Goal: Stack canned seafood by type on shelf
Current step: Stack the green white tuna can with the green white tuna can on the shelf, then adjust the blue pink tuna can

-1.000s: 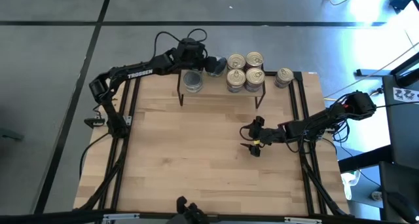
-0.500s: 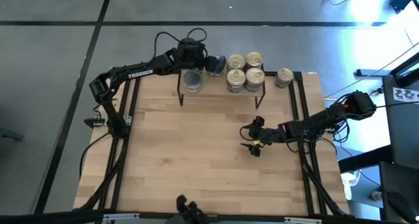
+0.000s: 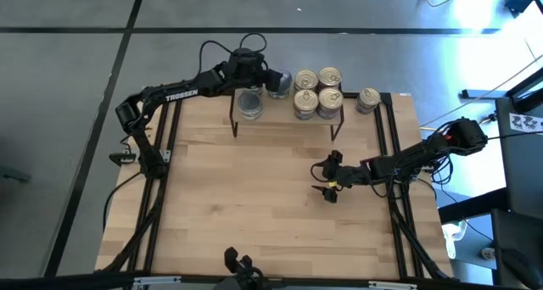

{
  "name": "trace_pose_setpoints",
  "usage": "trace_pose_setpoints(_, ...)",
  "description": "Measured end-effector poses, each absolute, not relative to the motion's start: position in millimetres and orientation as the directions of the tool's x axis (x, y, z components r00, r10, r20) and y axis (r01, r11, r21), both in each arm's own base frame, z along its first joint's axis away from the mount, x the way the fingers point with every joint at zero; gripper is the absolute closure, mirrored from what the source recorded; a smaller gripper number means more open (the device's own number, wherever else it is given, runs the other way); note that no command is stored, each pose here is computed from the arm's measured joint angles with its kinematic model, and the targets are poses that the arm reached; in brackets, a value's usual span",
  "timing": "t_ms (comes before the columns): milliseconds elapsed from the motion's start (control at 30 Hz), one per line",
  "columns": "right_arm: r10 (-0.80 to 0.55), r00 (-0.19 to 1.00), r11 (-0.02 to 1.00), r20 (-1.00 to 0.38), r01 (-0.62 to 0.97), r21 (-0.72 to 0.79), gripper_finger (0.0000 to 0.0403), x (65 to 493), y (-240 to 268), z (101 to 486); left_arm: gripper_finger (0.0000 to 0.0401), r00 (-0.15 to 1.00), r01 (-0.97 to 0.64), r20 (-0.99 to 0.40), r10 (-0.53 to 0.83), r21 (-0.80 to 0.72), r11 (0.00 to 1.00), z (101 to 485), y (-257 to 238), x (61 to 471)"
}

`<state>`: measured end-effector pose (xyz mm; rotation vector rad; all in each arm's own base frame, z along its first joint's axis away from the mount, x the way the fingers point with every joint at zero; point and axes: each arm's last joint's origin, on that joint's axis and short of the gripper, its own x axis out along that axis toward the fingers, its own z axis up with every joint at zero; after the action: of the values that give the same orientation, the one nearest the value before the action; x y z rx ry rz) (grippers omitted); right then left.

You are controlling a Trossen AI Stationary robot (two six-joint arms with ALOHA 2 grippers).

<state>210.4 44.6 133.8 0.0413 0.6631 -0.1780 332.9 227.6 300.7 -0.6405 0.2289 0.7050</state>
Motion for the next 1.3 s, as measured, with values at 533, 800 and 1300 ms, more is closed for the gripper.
trace_pose_setpoints(533, -0.119, 0.784, 0.988, -0.609, 0.155, 0.007, 0.0008, 211.4, 45.7, 134.9, 0.0198, 0.674, -0.733, -0.46, 0.578, -0.327, 0.596, 293.2, 228.1, 330.9)
trace_pose_setpoints(800, -0.122, 0.783, 0.988, -0.61, 0.154, 0.001, 0.0008, 211.3, 45.6, 134.8, 0.0198, 0.687, -0.72, -0.433, 0.584, -0.291, 0.63, 297.8, 226.5, 331.9)
trace_pose_setpoints(1300, -0.072, 0.779, 0.993, -0.623, 0.118, 0.032, 0.0008, 211.0, 47.0, 134.2, 0.0198, 0.79, -0.555, -0.34, 0.51, -0.045, 0.831, 382.5, 124.0, 299.0)
